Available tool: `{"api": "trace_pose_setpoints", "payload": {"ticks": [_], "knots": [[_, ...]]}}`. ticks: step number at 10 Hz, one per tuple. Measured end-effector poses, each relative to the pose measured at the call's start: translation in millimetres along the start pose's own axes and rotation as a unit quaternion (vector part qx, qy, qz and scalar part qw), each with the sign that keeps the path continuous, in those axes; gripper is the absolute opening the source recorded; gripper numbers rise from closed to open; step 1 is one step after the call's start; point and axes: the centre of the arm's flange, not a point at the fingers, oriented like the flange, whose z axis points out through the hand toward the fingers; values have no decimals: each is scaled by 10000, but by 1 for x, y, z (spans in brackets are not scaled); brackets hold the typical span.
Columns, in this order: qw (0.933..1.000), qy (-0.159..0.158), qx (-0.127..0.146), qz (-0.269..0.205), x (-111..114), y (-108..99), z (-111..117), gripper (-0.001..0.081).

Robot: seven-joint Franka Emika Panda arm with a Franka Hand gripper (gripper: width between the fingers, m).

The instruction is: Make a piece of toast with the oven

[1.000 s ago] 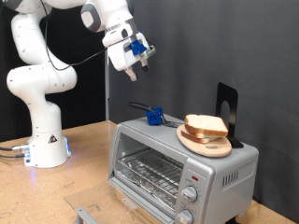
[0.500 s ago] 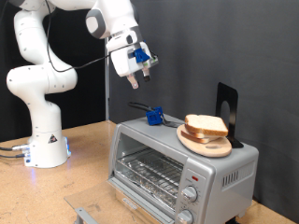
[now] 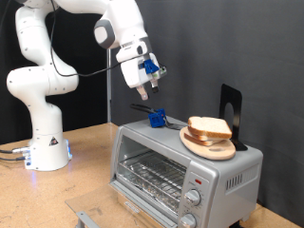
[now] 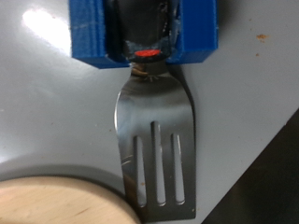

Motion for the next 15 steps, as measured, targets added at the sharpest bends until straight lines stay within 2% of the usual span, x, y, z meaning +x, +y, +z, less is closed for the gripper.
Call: {"api": "trace_pose_setpoints", "payload": {"ticks": [7,15], "knots": [[9993,-156,-168,-287,-7,-8,36,808],[9990,-136,-181,-385,-16,-9,61,808]]}}
